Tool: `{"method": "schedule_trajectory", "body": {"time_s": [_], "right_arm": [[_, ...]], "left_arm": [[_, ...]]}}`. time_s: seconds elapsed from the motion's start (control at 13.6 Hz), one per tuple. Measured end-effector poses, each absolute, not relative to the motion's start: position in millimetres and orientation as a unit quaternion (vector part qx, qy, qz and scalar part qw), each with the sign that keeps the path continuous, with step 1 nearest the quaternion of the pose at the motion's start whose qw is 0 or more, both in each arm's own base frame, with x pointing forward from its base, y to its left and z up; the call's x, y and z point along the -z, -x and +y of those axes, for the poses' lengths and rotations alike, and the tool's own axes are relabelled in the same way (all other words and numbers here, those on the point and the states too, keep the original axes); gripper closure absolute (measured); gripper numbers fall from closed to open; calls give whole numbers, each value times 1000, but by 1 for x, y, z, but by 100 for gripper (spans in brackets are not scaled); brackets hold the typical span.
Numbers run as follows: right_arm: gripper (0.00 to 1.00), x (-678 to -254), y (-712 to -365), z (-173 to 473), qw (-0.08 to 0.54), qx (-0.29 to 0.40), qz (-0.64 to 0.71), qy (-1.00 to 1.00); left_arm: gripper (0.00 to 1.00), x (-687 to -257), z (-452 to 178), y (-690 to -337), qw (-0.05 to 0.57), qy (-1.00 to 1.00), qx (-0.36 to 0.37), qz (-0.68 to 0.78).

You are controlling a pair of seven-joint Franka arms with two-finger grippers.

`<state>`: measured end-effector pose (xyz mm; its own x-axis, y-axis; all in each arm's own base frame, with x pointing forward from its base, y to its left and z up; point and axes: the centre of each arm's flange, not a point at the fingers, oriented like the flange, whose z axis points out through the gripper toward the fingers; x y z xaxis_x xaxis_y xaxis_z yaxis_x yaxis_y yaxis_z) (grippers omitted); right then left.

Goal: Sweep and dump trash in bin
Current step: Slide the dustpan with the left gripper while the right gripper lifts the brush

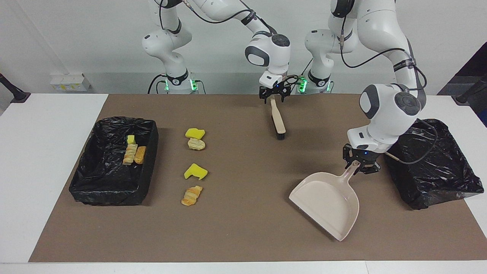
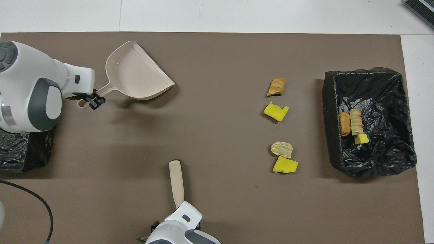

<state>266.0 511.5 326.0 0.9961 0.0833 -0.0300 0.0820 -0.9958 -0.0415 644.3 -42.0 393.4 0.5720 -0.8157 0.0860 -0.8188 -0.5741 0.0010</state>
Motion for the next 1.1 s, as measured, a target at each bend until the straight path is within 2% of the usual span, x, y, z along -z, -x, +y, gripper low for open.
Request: {"method": "schedule_trajectory", "body": {"time_s": [0.07, 0.22, 0.29, 0.59, 0.66, 0.95, 1.1], "right_arm": [[17, -327, -265, 513, 21, -15, -39, 999], [18, -329, -267, 512, 23, -13, -33, 999], [25, -331, -269, 511, 24, -11, -31, 999], [70, -337, -272, 510, 28, -6, -26, 999], [74, -340, -273, 510, 30, -4, -23, 999], [74, -355, -289, 499, 32, 5, -7, 999], [74, -376, -317, 472, 17, 12, 25, 999]], "left_arm": [[67, -393, -26, -645, 17, -868, -38, -495], [67, -392, -1, -644, 18, -830, -38, -556], [67, -391, 7, -642, 25, -819, -30, -573], [67, -388, 4, -631, 54, -803, 0, -594], [67, -389, 1, -630, 56, -801, 1, -596], [67, -392, -1, -630, 55, -774, -2, -630], [67, -392, 0, -630, 55, -765, -3, -642]]}}
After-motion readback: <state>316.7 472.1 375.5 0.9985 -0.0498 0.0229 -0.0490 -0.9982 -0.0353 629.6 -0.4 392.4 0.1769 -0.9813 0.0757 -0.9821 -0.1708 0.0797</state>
